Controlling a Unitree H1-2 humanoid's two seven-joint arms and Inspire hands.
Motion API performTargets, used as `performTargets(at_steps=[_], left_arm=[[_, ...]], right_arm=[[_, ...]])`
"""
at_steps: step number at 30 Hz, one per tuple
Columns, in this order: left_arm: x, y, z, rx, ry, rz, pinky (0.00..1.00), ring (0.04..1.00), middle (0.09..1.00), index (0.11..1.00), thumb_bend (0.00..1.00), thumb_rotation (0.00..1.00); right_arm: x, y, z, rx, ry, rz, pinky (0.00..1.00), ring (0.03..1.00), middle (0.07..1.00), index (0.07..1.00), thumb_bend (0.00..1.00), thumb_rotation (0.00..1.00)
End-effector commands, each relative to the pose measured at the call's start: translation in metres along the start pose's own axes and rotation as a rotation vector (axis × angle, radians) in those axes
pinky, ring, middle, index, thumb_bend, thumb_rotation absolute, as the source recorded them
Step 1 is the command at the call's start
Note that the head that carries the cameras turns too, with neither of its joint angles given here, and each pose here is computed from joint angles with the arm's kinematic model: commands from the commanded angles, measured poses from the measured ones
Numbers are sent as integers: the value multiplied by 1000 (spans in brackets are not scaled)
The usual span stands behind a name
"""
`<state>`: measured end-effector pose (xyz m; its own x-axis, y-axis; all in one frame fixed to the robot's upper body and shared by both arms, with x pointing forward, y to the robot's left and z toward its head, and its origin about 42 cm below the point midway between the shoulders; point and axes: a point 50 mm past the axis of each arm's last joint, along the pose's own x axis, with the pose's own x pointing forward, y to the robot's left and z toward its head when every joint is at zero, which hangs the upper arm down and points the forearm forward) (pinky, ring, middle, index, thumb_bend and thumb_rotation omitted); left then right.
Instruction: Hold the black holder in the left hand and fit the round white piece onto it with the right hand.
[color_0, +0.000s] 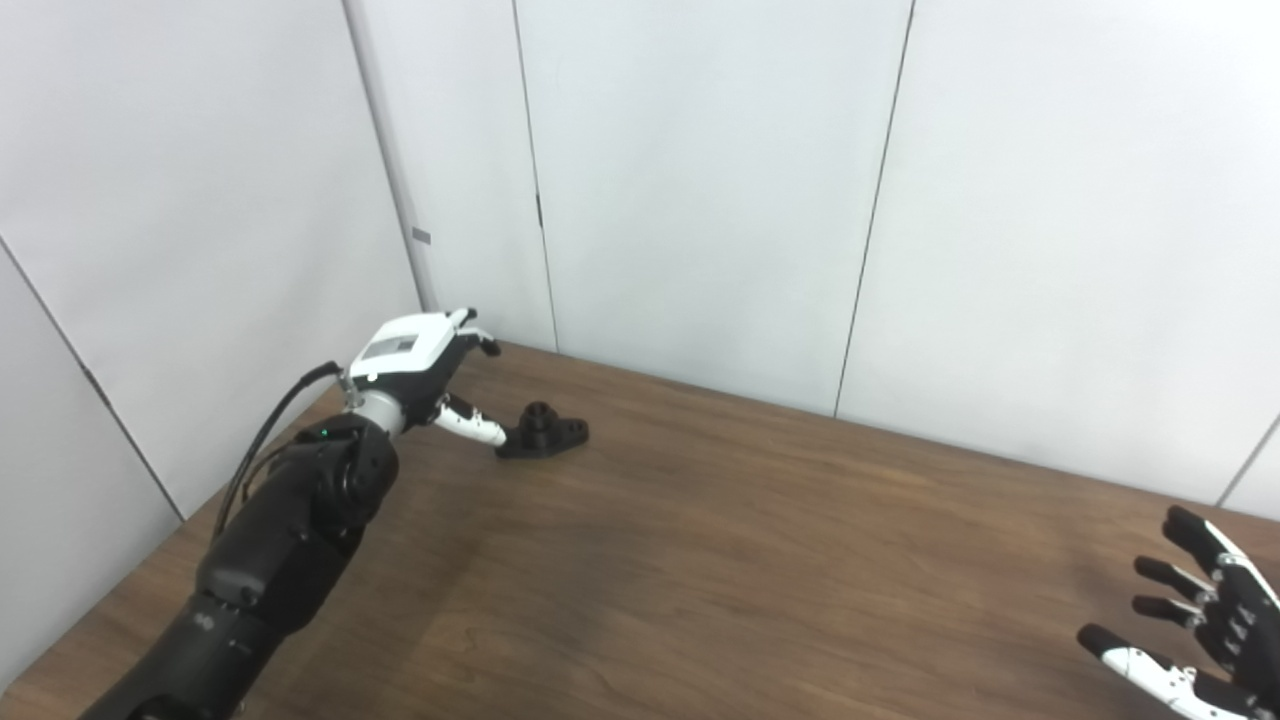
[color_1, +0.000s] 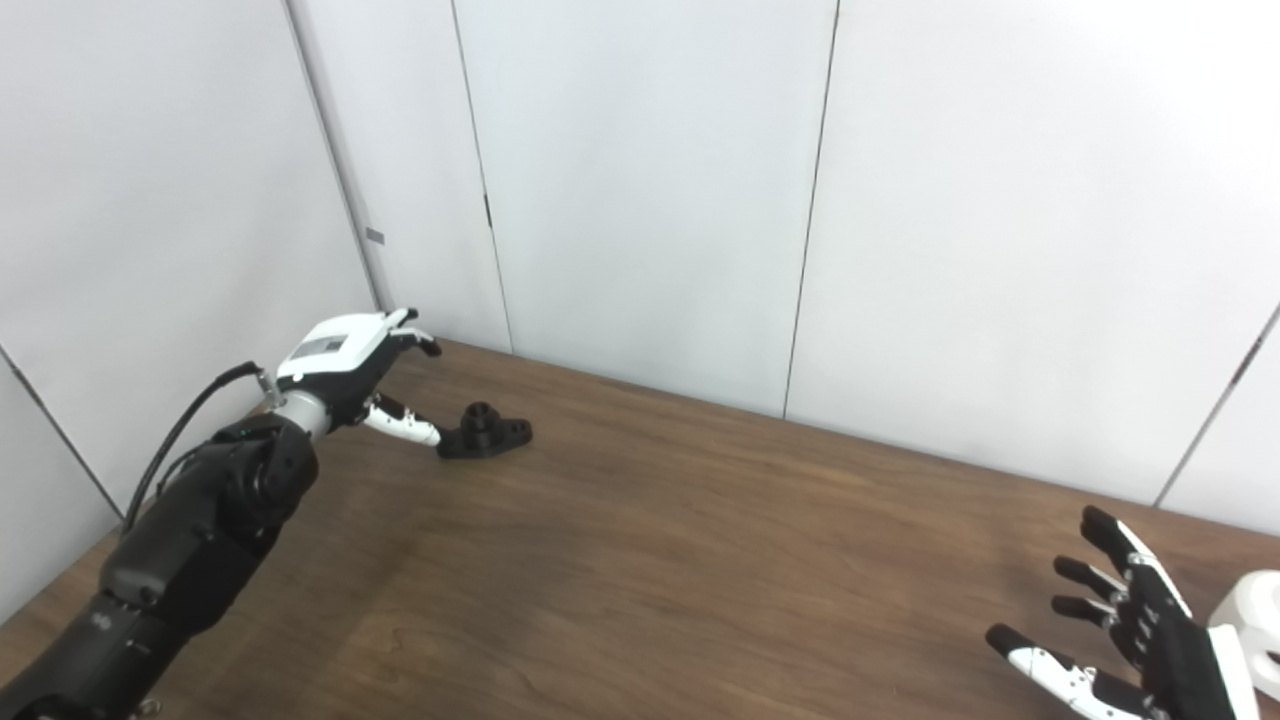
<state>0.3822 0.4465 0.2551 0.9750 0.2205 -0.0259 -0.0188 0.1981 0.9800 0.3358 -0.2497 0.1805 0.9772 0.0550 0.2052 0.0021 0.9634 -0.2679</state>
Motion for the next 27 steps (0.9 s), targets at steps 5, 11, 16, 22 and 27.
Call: performTargets(at_steps=[5,11,16,22,27], left_arm=[[11,23,-5,13,8,64,1000,1000,1000,799,1000,359],[15,10,-8,-1,32,21,1000,1000,1000,813,1000,429],[17,-1,-8,-6,48,10,1000,1000,1000,814,1000,377],[20,-19,-7,-44,67,46,1000,1000,1000,797,965,394],[21,-36,-1,-97,69,72,1000,1000,1000,792,893,348]], right_arm=[[5,-6,19,-11,-80,-14,657,780,886,864,552,0],[3,-7,21,-6,-78,-13,656,780,889,866,549,0],[3,-8,22,-9,-78,-9,680,791,890,871,546,0],[2,-7,23,-4,-79,-8,672,786,893,871,545,0],[0,-6,25,-13,-73,-13,654,780,890,865,545,0]])
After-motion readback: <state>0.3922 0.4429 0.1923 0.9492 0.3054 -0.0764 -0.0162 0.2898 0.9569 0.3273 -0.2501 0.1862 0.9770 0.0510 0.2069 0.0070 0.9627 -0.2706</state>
